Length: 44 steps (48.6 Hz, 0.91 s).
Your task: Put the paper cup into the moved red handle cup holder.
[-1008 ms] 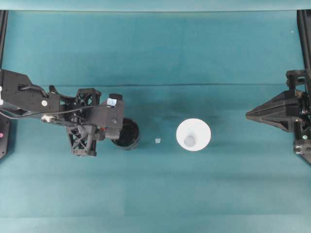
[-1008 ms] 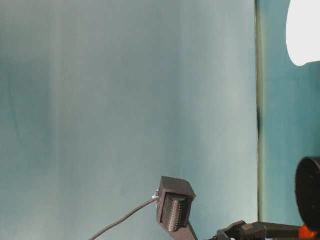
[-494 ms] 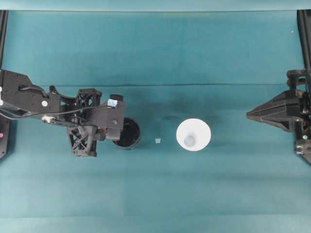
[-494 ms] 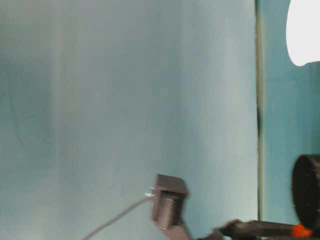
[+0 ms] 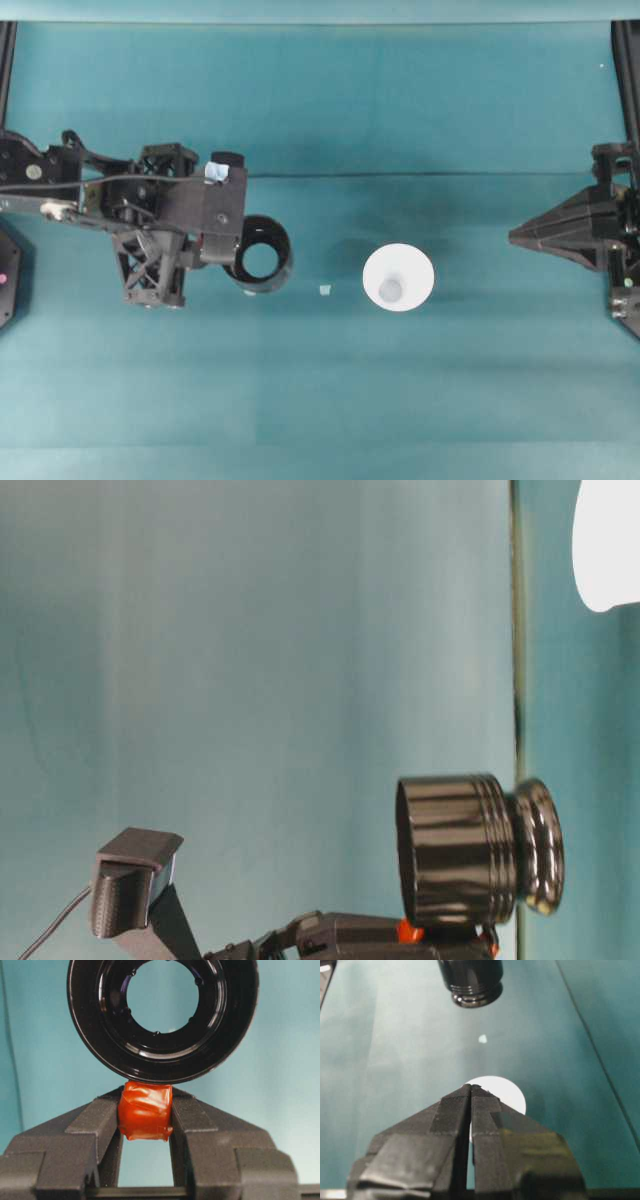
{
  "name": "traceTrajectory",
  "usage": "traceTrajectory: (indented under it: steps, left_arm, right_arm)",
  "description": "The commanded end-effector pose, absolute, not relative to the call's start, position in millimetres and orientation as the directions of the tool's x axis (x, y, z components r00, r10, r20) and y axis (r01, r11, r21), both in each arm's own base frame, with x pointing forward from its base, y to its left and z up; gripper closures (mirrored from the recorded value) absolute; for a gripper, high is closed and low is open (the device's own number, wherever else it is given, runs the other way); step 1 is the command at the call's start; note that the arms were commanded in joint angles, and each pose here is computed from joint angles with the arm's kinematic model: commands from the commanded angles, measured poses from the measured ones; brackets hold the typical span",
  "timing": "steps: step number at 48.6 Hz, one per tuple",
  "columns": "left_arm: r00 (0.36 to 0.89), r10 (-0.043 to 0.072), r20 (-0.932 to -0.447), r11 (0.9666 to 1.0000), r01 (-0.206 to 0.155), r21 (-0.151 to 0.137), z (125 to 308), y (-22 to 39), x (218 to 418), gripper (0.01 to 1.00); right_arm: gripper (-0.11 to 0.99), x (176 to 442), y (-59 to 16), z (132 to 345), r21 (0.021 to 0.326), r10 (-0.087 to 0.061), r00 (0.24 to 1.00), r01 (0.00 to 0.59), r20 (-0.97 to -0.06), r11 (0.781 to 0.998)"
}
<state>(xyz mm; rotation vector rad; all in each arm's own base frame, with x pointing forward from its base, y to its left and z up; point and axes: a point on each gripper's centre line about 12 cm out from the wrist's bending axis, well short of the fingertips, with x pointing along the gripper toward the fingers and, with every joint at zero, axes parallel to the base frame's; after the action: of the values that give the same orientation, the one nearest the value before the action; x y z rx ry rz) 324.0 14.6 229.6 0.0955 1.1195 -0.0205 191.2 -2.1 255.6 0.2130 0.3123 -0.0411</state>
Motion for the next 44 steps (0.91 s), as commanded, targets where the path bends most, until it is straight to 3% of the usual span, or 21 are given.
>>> traceTrajectory:
  steps: [1, 11, 23, 29, 37, 44]
  left_arm:
    - [0.471, 0.033, -0.882, 0.9955, 0.062, 0.071, 243.9, 14.5, 329.6, 0.726]
    - [0.472, 0.033, -0.881, 0.9955, 0.062, 0.071, 244.0, 15.5, 356.0, 0.726]
    - [0.431, 0.032, -0.902, 0.9956, 0.066, 0.066, 221.9, 16.8, 391.6, 0.726]
    - [0.402, 0.03, -0.915, 0.9957, 0.068, 0.063, 201.9, 17.0, 397.6, 0.726]
    - [0.441, 0.028, -0.897, 0.9952, 0.072, 0.067, 185.9, 15.3, 405.3, 0.726]
    - [0.405, 0.028, -0.914, 0.9956, 0.07, 0.062, 165.3, 16.4, 404.5, 0.726]
  right_arm:
    - [0.97, 193.4, -2.4, 263.7, 0.21, -0.009, 0.957, 0.072, -0.289, 0.975]
    - [0.97, 193.0, -2.1, 264.3, 0.21, -0.007, 0.958, 0.07, -0.286, 0.975]
    - [0.97, 191.7, -2.0, 264.1, 0.21, -0.007, 0.957, 0.071, -0.292, 0.975]
    - [0.97, 190.2, -2.1, 263.5, 0.211, -0.007, 0.952, 0.075, -0.305, 0.975]
    - [0.97, 186.8, -2.0, 265.2, 0.209, -0.006, 0.953, 0.073, -0.303, 0.975]
    - [0.97, 183.7, -1.8, 266.6, 0.21, -0.005, 0.954, 0.071, -0.299, 0.975]
